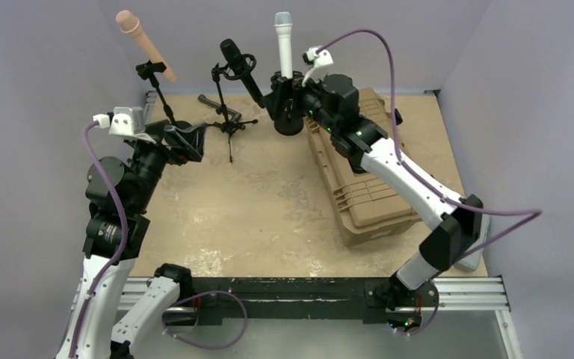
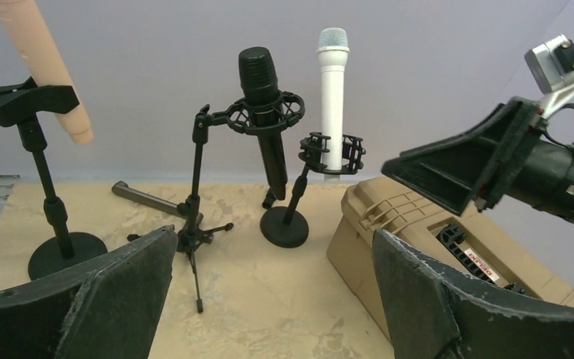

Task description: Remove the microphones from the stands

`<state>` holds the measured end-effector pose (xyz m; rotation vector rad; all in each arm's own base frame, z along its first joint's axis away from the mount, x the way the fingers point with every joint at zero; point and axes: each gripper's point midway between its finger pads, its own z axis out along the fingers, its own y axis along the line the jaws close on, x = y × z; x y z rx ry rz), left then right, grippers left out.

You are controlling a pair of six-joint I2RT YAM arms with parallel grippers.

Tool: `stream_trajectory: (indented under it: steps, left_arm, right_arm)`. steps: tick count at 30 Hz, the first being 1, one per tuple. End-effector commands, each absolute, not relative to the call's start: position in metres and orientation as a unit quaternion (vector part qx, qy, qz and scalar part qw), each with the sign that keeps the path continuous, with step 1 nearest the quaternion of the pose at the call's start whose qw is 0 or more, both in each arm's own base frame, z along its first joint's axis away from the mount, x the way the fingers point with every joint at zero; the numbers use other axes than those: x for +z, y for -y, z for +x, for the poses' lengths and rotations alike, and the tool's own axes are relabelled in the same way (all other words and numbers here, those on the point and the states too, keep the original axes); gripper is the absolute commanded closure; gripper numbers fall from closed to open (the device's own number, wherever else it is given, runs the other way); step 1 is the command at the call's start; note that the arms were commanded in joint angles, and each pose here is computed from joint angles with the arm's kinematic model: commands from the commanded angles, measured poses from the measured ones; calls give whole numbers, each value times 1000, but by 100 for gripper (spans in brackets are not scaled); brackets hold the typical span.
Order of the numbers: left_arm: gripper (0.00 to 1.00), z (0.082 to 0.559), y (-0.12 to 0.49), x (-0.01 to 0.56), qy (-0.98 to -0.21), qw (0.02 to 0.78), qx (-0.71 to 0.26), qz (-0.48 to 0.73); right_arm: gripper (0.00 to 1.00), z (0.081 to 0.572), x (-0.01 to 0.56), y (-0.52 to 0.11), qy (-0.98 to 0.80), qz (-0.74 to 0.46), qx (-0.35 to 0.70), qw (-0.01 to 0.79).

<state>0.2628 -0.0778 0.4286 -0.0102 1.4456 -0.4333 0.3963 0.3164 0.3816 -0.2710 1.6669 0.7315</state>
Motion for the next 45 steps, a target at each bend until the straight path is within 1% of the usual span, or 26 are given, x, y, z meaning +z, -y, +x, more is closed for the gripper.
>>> stream_trajectory:
  steps: [1, 4, 12, 19, 24, 29, 32, 38, 45]
  left_arm:
    - [0, 264, 71, 437, -646, 742, -179, -8]
    - [0, 267, 71, 434, -651, 738, -179, -8]
    - [0, 269, 82, 432, -654, 727, -208, -4]
    - [0, 270, 86, 431, -654, 724, -219, -3]
    - [0, 271, 87, 431, -655, 723, -222, -2]
    - [0, 271, 88, 431, -655, 722, -225, -2]
    - [0, 272, 88, 430, -656, 720, -225, -2]
    - [0, 273, 89, 429, -658, 718, -226, -1]
    - [0, 275, 88, 428, -660, 717, -224, -3]
  right_arm:
    - [1, 428, 429, -317, -687, -114, 273, 663]
    - [1, 449, 435, -323, -690, -106, 252, 670]
    - [2, 499, 432, -301, -706, -35, 161, 689]
    - [7, 536, 423, -294, -705, -23, 176, 687]
    - [17, 552, 418, -301, -698, -37, 194, 688]
    - [19, 563, 415, -309, -689, -48, 197, 696]
    - [23, 570, 410, -312, -686, -49, 198, 699]
    - [38, 576, 409, -315, -677, -53, 199, 707]
    - [52, 581, 403, -319, -675, -62, 199, 708]
